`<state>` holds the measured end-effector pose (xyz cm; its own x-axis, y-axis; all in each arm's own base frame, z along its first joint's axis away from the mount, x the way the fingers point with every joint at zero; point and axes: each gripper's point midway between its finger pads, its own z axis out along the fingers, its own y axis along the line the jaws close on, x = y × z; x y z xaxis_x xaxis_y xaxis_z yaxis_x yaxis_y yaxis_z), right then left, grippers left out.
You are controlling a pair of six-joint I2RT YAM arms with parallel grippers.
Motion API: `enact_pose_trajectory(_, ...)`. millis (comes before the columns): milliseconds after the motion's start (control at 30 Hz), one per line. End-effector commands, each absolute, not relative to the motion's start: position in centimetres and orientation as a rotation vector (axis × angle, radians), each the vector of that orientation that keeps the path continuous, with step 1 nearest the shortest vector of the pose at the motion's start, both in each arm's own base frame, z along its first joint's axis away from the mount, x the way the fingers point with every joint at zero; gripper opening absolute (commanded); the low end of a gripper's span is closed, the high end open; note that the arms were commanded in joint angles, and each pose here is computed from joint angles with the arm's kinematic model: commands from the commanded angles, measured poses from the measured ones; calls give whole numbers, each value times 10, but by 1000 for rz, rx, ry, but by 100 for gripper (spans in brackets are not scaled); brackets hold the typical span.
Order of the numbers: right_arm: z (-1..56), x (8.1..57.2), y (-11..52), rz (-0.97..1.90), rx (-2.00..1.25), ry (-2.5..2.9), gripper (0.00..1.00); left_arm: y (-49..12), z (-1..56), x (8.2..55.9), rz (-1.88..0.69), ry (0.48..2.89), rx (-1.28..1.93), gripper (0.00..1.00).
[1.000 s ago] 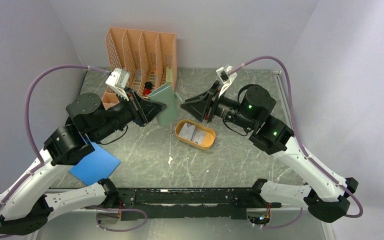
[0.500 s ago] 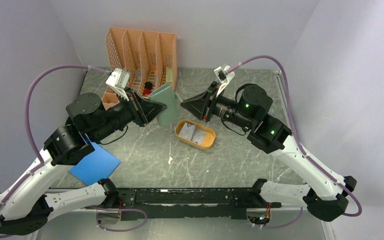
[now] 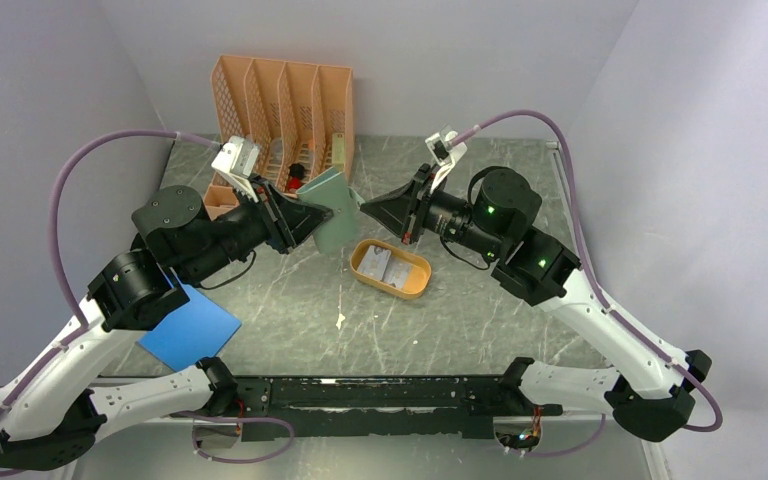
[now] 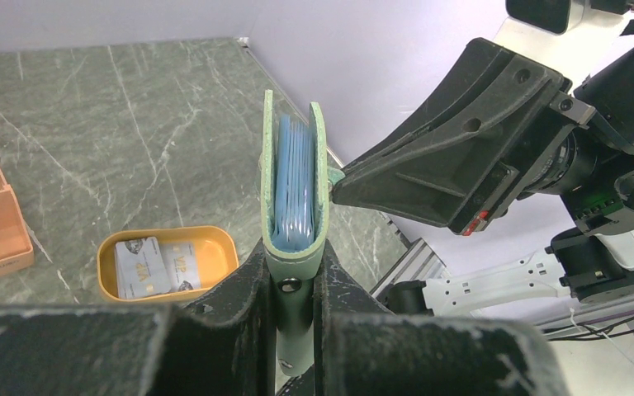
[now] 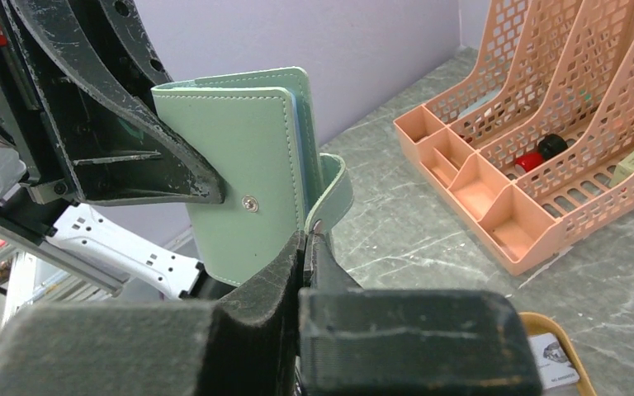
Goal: Put the credit cards into the card holder
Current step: Close the card holder.
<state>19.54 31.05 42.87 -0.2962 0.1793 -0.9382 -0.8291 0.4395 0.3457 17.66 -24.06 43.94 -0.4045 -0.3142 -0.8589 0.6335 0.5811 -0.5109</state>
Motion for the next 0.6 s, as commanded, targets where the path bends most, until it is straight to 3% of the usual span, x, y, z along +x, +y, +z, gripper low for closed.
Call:
enact_pose_trajectory(0,445,194,307,1113,-601,1504,0,-237,466,168,-1102,1607,281,5)
enact_pose_trajectory(567,453,165,319,1187,-837,1451,0,-240,468,176,-1060,1606,291,5)
